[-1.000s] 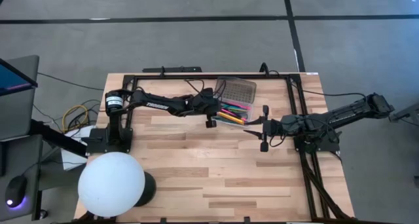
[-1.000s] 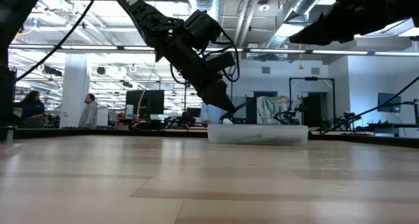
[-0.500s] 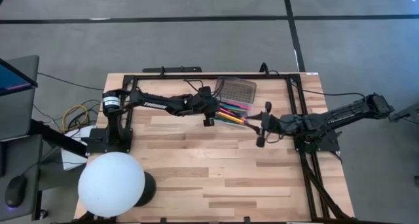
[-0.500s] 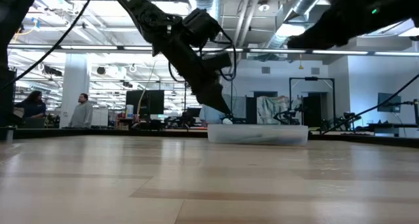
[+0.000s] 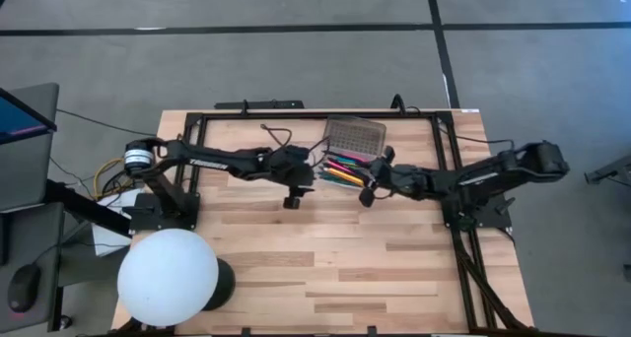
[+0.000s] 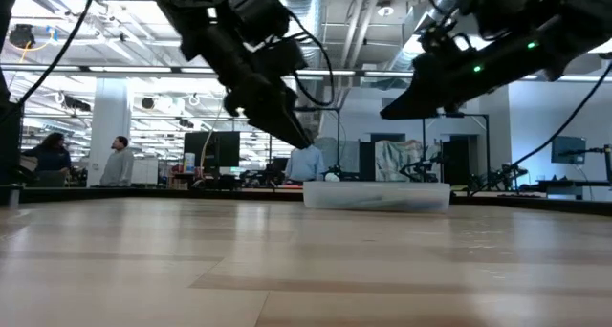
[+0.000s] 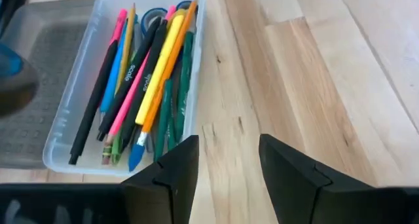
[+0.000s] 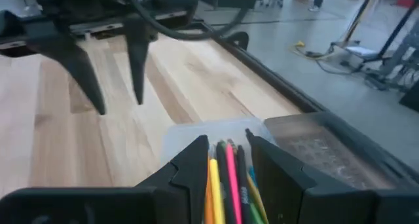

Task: Pick & place school supplies into a supply box
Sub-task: Adjust the black supply box

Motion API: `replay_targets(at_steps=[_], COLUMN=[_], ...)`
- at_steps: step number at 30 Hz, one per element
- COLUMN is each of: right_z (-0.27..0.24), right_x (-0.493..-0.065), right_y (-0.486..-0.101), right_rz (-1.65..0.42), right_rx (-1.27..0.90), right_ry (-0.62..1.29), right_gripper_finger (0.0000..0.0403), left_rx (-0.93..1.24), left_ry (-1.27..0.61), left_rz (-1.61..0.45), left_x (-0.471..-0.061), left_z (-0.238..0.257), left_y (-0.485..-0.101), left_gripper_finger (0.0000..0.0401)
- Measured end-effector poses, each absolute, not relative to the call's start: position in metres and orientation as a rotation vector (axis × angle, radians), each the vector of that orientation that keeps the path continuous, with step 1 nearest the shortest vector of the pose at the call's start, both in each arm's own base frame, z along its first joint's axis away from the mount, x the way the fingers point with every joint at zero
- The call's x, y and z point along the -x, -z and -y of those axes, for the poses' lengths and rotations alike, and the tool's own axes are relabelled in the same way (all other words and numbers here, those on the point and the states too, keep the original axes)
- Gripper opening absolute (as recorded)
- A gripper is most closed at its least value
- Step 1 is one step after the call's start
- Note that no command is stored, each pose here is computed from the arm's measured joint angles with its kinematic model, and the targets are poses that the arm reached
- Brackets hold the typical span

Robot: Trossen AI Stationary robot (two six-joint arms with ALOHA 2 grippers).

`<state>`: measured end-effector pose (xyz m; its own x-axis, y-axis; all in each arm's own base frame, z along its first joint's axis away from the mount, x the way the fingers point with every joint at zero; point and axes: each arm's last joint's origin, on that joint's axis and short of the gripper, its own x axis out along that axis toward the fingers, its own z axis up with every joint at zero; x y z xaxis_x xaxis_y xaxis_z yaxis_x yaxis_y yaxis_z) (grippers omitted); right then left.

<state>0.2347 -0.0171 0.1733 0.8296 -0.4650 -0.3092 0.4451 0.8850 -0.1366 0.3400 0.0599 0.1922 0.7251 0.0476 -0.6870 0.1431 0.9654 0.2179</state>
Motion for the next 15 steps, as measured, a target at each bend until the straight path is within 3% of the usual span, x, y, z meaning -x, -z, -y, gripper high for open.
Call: replay_targets(at_steps=[9, 15], right_z=[0.031, 0.043], right_x=[-0.267, -0.287], right_y=[-0.155, -0.143], right_rz=[-0.428, -0.485], right_rx=[0.032, 0.016], right_ry=[0.535, 0.463], right_gripper_finger=[0.0111, 0.0111], left_rx=[-0.261, -0.237], left_ry=[0.043, 0.023], left_rz=[-0.547, -0.465], left_x=[-0.290, -0.265], left_z=[-0.050, -0.044], left_y=[-0.170, -0.152], left_gripper_finger=[0.0153, 0.0153])
